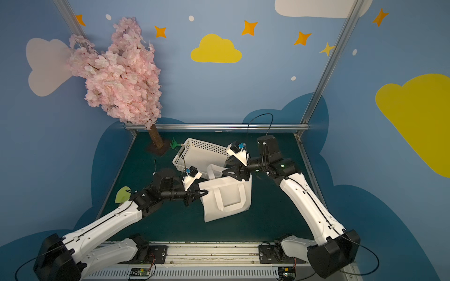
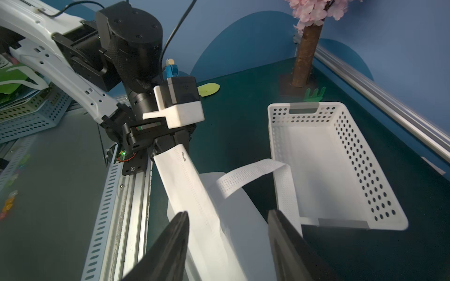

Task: Place the ice pack in the delivery bag
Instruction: Seal the delivery bag at the center of the board.

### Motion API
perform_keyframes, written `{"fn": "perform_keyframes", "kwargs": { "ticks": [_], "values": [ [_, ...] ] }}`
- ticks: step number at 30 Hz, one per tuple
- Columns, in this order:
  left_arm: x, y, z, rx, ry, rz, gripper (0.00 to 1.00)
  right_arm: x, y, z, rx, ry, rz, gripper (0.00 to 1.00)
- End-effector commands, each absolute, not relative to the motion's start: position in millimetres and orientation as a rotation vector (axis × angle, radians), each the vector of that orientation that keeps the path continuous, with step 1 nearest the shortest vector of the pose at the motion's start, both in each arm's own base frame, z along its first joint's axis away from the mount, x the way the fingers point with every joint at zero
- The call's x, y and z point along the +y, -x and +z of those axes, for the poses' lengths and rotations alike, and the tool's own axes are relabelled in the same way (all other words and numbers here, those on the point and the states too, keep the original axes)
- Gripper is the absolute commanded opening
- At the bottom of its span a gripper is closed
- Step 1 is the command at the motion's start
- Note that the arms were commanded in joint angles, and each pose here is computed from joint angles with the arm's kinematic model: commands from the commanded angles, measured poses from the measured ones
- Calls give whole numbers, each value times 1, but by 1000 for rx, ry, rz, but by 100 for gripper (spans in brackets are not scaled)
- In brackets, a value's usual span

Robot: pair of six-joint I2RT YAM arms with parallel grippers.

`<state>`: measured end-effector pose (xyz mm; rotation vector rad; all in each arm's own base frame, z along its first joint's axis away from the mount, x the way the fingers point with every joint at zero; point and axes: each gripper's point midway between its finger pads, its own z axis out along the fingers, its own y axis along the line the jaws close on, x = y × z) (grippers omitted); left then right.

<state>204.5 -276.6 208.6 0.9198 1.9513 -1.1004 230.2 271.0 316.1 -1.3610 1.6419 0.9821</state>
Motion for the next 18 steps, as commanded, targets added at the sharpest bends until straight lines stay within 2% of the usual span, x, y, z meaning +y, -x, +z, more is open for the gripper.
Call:
{"fn": "perform_keyframes", "kwargs": {
  "ticks": [1,7,18],
  "values": [
    [-282,-203,219,1893,-970,-1120,3,283,-210,305,1649,1491,1023,57],
    [-282,-203,219,1897,-974,-1128,3,305,-204,292,1631,1577,1064,56],
    [-282,-203,220,1899,-981,-1122,3,327,-193,268,1647,1685,1119,48]
  ]
}}
